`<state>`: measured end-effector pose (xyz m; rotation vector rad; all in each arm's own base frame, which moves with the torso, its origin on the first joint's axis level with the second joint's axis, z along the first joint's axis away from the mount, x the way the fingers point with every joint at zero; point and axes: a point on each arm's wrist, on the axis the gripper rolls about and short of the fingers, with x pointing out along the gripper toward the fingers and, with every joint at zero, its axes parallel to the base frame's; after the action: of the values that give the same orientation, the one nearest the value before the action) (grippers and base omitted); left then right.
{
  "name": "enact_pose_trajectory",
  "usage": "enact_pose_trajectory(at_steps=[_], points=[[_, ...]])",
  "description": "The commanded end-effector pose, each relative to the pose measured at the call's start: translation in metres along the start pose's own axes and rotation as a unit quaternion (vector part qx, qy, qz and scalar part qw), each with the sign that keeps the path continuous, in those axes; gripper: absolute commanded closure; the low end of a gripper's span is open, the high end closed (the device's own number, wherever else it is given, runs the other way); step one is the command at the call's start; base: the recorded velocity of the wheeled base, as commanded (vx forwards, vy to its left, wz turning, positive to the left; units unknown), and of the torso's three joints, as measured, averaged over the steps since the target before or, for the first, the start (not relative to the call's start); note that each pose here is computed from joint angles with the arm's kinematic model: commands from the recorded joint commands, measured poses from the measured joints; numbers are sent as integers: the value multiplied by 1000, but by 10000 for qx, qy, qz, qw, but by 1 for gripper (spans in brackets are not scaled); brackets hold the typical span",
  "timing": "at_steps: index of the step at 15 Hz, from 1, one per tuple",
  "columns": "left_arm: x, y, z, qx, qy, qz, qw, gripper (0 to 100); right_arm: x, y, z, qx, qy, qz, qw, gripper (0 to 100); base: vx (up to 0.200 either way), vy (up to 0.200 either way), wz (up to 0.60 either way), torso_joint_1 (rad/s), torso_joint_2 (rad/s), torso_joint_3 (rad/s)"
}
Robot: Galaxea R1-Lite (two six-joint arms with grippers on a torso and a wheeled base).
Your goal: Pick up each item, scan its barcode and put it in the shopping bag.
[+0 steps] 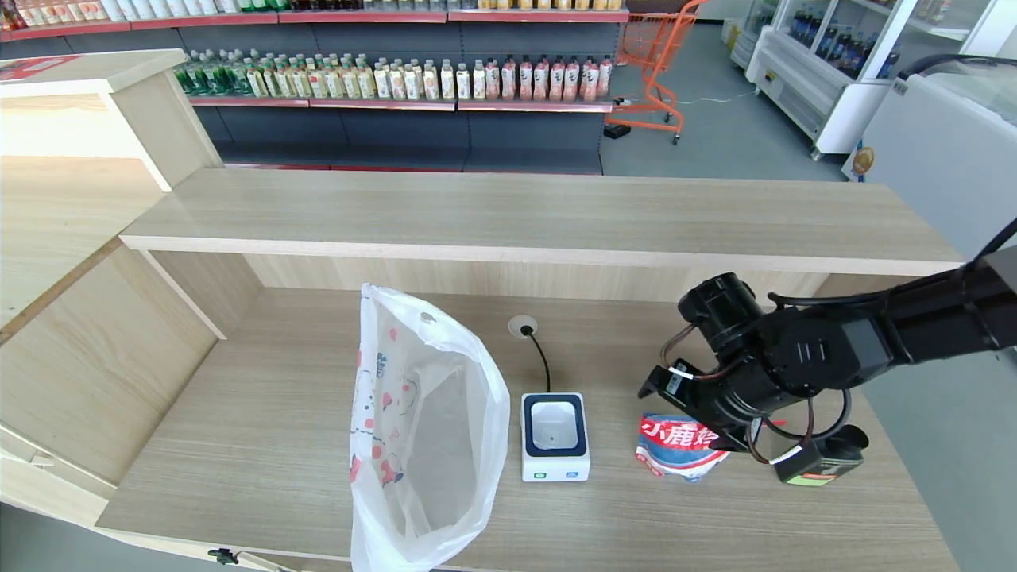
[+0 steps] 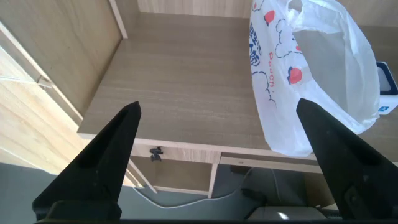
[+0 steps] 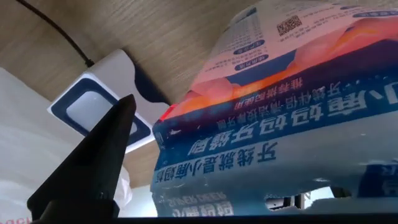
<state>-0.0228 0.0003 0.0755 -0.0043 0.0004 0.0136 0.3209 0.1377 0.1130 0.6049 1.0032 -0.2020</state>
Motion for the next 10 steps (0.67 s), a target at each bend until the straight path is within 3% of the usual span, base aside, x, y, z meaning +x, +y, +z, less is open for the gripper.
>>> enact_pose_trajectory(at_steps=[1, 6, 7, 10], points=[[0, 0, 0, -2, -2, 1, 10000, 0, 36, 0, -5, -124, 64, -205, 9997, 0, 0, 0, 0, 0, 0, 0], [0, 0, 0, -2, -2, 1, 10000, 0, 56, 9, -4, -290, -225, 189, 9991, 0, 0, 0, 0, 0, 0, 0], [0, 0, 0, -2, -10, 1, 10000, 0, 54, 9, -3, -386, -258, 219, 9987, 100, 0, 0, 0, 0, 0, 0], [0, 0, 0, -2, -2, 1, 10000, 0, 48, 6, -1, -607, -310, 230, 9974, 100, 0, 0, 0, 0, 0, 0]])
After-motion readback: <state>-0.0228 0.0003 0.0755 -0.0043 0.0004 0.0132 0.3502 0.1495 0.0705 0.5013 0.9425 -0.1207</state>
